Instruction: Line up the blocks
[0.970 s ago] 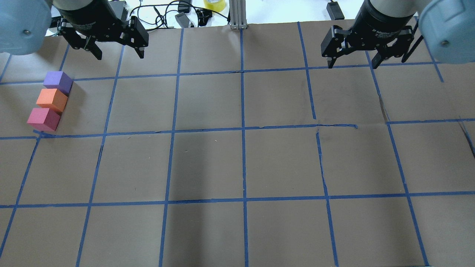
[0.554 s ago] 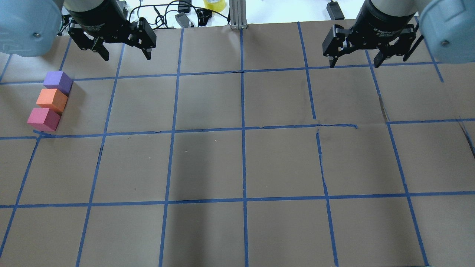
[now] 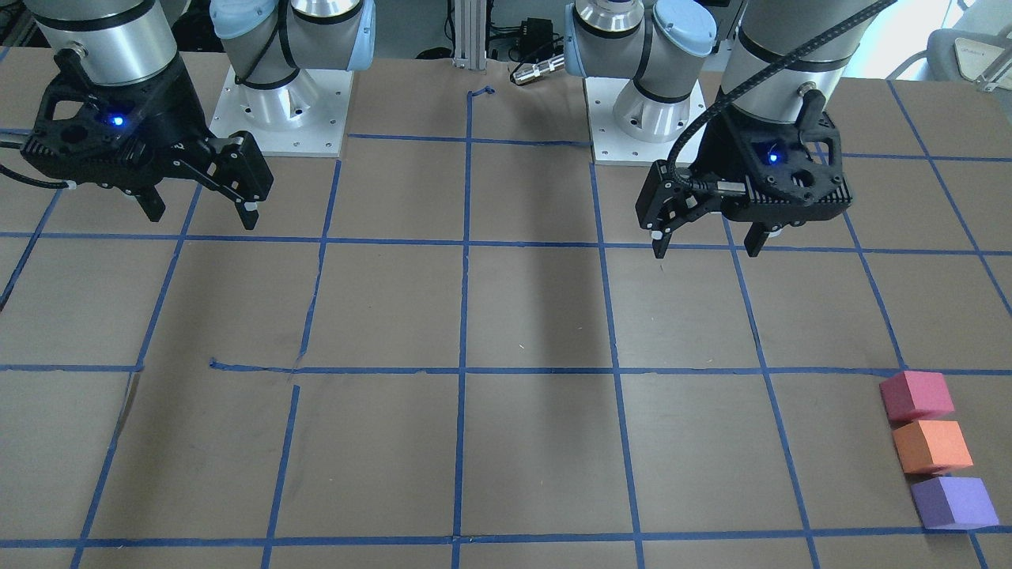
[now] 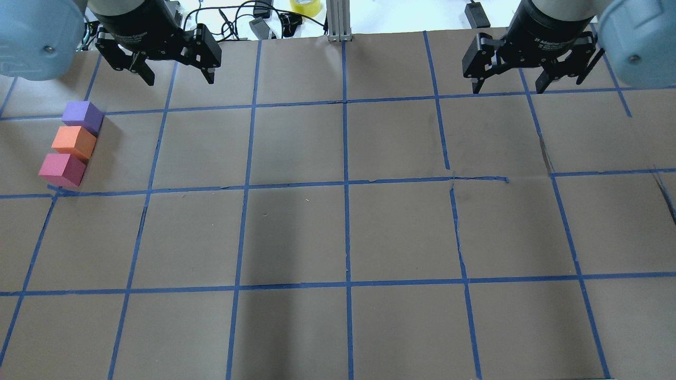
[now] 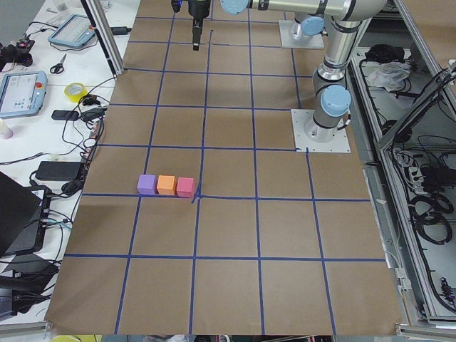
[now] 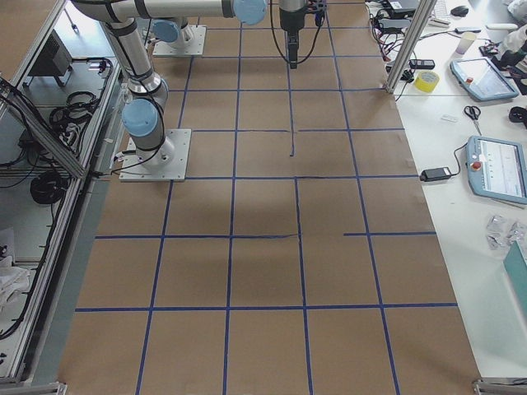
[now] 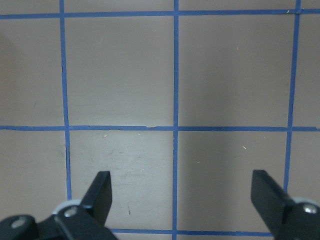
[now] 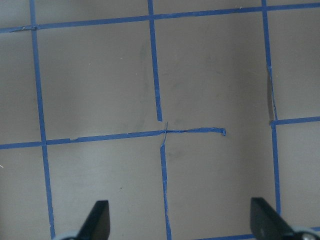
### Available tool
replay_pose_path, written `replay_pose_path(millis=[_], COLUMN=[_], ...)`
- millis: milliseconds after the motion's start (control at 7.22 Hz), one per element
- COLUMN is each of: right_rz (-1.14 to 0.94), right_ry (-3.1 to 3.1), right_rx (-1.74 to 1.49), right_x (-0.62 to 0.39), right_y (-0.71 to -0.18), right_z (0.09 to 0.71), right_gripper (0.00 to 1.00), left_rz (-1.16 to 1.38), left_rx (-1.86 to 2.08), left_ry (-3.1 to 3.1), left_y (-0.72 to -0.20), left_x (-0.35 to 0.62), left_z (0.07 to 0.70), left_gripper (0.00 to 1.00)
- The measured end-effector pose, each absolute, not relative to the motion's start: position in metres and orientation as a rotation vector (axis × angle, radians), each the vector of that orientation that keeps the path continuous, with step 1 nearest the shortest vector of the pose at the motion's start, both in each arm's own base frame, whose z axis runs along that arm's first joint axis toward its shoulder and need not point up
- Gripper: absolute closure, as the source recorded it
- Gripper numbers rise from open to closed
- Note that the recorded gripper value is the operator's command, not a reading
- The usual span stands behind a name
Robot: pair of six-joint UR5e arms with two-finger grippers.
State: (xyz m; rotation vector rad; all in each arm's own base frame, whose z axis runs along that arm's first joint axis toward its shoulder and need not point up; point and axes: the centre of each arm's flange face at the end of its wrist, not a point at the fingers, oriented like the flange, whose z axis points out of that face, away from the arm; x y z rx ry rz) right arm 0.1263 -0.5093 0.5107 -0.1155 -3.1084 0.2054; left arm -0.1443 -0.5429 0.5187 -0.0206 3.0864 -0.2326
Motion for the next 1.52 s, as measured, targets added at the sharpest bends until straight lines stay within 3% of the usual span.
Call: replay_pose_path(millis=[1524], right_rz=[0.254], right_ry=[-3.14], right_rx=[-0.11], right_x=[0.134], right_y=[-0.505], right_z=[0.522], right_gripper=[0.0], left_rz=[-0.269], left_rx=[-0.031], left_ry=[3.073], left_y=[-0.545], left_x=[-0.138], left_z=[0.523], left_gripper=[0.0])
